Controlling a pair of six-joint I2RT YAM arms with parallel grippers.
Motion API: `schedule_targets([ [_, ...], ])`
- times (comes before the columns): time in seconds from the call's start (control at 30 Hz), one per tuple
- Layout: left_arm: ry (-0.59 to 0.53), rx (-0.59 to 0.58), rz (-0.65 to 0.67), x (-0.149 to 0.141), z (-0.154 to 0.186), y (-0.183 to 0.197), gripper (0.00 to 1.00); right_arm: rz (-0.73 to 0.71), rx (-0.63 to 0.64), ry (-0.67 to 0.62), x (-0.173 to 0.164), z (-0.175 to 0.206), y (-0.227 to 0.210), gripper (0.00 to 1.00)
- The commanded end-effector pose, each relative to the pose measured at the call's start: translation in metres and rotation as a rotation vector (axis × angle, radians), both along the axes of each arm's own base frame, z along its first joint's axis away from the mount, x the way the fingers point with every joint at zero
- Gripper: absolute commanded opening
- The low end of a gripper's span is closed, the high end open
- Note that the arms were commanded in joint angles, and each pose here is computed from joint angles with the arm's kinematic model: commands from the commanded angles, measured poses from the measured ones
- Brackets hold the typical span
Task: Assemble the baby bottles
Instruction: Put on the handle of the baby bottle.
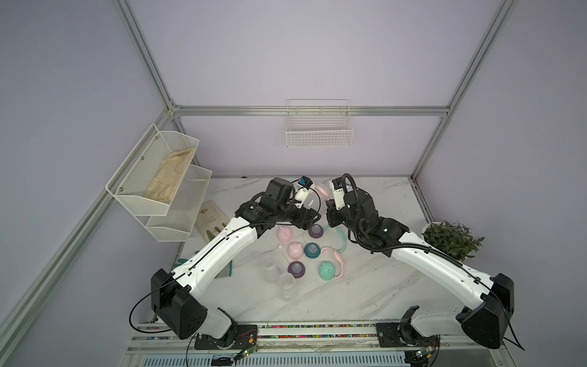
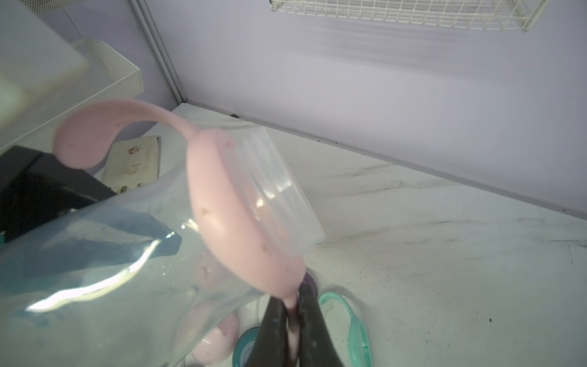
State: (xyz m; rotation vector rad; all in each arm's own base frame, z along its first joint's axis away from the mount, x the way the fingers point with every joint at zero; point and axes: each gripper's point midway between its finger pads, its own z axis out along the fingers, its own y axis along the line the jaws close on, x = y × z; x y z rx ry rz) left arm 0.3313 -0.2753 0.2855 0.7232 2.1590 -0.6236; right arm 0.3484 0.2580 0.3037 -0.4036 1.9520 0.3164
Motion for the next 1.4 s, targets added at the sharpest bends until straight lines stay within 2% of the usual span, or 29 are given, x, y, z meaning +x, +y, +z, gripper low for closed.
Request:
schedule_targets([
  [0.0, -0.131, -0.052, 0.075, 0.028, 0.032, 0.002, 0.0, 0.203, 0.062, -0.015, -0.031, 0.02, 0.035, 0.0],
  [0.2, -0.164, -0.066, 0.068, 0.029, 0.039, 0.001, 0.0, 0.283, 0.045, 0.02, -0.038, 0.007, 0.048, 0.0],
  [0.33, -0.248, -0.09, 0.103, 0.036, 0.051, 0.005, 0.0, 0.324, 0.038, 0.053, -0.041, -0.001, 0.055, 0.0],
  [0.47, -0.325, -0.095, 0.077, 0.039, 0.054, 0.003, 0.0, 0.333, 0.015, 0.063, -0.042, -0.004, 0.054, 0.0],
  [0.5, -0.374, -0.116, 0.063, 0.032, 0.067, 0.005, 0.0, 0.331, 0.005, 0.062, -0.042, -0.005, 0.053, 0.0],
  [0.67, -0.527, -0.161, 0.023, 0.023, 0.071, 0.006, 0.0, 0.353, -0.049, 0.024, -0.045, 0.0, 0.049, 0.0],
  [0.8, -0.562, -0.168, 0.031, 0.02, 0.068, 0.011, 0.0, 0.35, -0.071, 0.016, -0.045, 0.003, 0.045, 0.0],
  [0.97, -0.564, -0.158, 0.055, 0.024, 0.059, 0.014, 0.0, 0.356, -0.044, 0.003, -0.05, 0.017, 0.043, 0.31],
  [1.13, -0.598, -0.167, 0.114, 0.03, 0.06, 0.021, 0.0, 0.367, -0.003, -0.007, -0.058, 0.033, 0.041, 0.52],
  [1.27, -0.628, -0.166, 0.175, 0.037, 0.063, 0.029, 0.0, 0.353, 0.0, 0.007, -0.063, 0.041, 0.033, 0.6],
  [1.37, -0.657, -0.122, 0.244, 0.042, 0.062, 0.043, 0.0, 0.333, -0.002, 0.015, -0.066, 0.044, 0.026, 0.67],
])
